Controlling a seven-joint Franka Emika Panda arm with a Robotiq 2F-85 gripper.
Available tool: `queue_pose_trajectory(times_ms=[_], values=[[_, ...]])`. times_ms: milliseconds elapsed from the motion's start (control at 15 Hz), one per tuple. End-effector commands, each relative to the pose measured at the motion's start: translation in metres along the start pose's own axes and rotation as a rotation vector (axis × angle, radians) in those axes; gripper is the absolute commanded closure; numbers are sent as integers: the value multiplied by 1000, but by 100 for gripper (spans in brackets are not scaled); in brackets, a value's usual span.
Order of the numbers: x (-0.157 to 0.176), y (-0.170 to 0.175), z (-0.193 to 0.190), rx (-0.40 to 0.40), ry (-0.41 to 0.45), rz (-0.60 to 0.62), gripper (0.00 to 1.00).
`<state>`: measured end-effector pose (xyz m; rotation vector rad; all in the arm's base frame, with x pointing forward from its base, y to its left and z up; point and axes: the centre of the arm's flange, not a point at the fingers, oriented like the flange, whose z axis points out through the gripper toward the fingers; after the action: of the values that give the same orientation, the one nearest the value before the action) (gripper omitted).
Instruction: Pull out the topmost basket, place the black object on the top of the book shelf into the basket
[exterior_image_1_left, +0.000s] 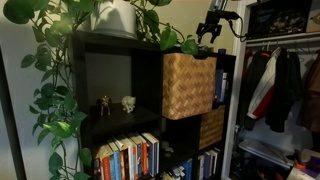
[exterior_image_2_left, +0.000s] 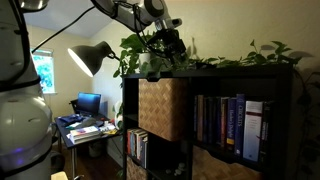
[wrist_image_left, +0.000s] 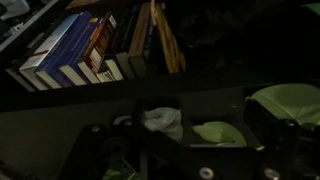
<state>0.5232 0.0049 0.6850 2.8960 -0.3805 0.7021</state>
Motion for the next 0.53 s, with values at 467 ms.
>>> queue_pose_trajectory(times_ms=[467], values=[[20,50,44,4,145,-45,0]])
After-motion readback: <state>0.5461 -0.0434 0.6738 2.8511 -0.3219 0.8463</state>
